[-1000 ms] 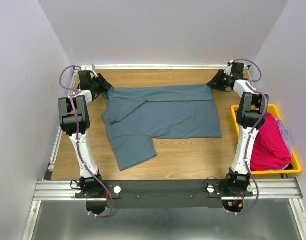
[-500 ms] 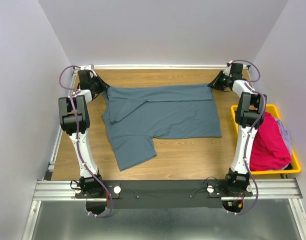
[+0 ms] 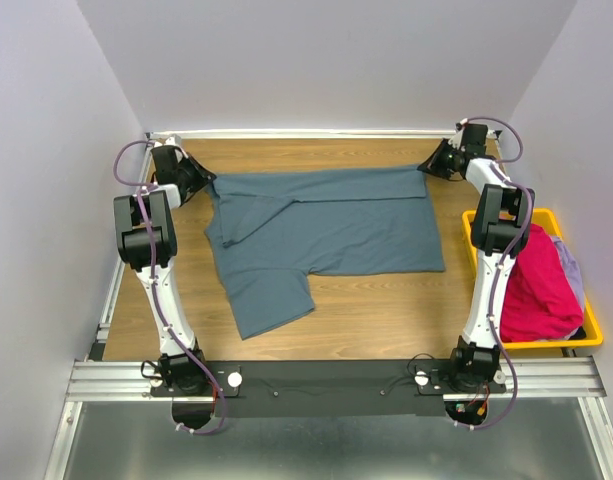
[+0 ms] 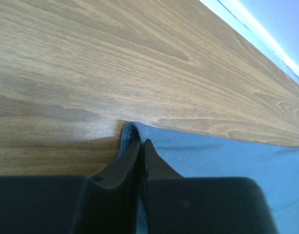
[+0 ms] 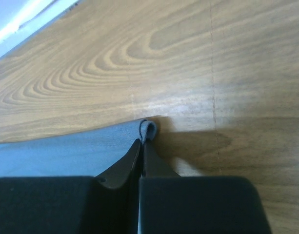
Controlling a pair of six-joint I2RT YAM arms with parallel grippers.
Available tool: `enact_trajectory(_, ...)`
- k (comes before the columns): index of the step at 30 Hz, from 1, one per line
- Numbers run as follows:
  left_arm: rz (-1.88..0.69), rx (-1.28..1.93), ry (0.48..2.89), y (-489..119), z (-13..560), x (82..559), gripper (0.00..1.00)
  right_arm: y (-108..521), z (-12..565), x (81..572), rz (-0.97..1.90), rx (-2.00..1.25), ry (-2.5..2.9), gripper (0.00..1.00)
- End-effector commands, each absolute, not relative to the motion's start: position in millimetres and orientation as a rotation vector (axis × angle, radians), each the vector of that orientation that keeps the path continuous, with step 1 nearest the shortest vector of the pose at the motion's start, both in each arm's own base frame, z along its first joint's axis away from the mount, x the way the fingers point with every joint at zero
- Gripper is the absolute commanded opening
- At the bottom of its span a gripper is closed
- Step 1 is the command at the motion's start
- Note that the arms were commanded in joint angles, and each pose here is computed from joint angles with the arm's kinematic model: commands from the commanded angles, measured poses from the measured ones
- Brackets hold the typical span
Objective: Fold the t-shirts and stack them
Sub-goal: Fold the tshirt
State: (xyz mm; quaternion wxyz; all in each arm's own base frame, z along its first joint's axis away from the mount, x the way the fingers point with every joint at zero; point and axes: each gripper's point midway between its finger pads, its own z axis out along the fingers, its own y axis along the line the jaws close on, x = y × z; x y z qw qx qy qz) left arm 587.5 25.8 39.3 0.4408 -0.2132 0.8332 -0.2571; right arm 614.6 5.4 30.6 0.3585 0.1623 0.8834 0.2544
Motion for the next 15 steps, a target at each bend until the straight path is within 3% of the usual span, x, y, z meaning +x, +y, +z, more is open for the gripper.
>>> enact_trajectory(1,-0.645,-0.521,2.022,36,50,594,0.20,-7,22,624,0.621,0.436,2.272,0.12)
enact_trajectory(4,-0.634,-0.488,2.011,36,60,595,0.41,-5,29,624,0.638,0.428,2.265,0.28)
enact_trajectory(5,-0.625,-0.482,2.007,37,64,595,0.51,-5,38,625,0.636,0.423,2.252,0.37)
enact_trajectory(6,-0.615,-0.468,1.995,37,75,595,0.54,-6,41,624,0.628,0.425,2.249,0.41)
enact_trajectory(8,-0.598,-0.453,1.986,39,85,595,0.72,-8,56,625,0.616,0.421,2.226,0.47)
enact_trajectory(11,-0.581,-0.434,1.952,40,112,593,0.73,-10,82,626,0.591,0.415,2.187,0.55)
enact_trajectory(15,-0.560,-0.391,1.922,29,140,588,0.73,1,108,626,0.618,0.379,2.151,0.55)
